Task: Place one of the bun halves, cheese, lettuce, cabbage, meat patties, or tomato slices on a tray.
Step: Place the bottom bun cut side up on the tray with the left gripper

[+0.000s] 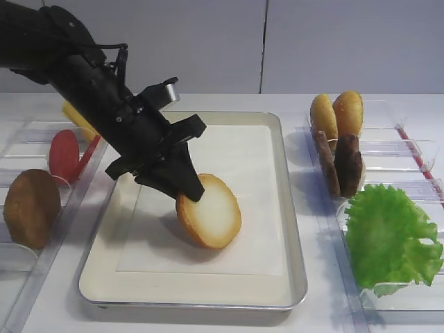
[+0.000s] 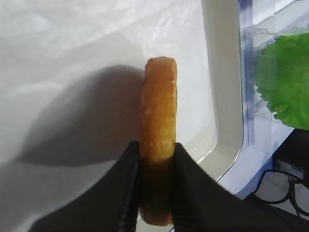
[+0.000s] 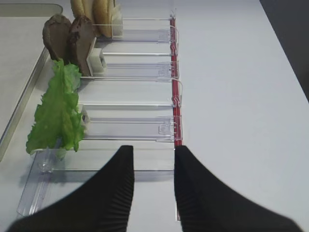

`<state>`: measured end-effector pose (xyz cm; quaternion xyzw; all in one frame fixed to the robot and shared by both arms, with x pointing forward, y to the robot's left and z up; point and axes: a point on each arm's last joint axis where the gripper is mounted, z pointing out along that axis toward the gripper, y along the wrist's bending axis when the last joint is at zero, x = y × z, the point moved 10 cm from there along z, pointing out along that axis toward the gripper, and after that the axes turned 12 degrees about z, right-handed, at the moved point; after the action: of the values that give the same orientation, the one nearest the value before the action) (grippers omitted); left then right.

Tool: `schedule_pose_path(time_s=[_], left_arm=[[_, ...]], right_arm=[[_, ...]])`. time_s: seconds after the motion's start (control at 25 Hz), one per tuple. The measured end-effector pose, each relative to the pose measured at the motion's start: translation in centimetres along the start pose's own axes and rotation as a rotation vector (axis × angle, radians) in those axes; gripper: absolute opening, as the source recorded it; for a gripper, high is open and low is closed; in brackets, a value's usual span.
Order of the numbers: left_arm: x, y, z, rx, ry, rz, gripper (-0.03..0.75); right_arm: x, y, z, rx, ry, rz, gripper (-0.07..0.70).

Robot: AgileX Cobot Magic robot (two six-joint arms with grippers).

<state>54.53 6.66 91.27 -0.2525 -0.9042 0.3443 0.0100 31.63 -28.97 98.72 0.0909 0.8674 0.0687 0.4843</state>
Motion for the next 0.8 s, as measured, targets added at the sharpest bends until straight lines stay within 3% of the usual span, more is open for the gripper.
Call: schedule_pose_path(time_s=[0.24,0.52,0.8], left_arm=[[0.0,0.4,0.2,-0.010,0.009,-0.007,0.120],[0.4,1.0,0.3,-0.040,0.030,-0.026,0.313],[-0.4,2.4,-1.1,-0.156,0.031,-0.035,0.365]], right_arm=[[0.0,0.0,0.0,0.000,0.000,0.000,0.249],[0.0,0.0,0.0,0.000,0.000,0.000,0.249],[0.0,0.0,0.0,0.000,0.000,0.000,0.249]])
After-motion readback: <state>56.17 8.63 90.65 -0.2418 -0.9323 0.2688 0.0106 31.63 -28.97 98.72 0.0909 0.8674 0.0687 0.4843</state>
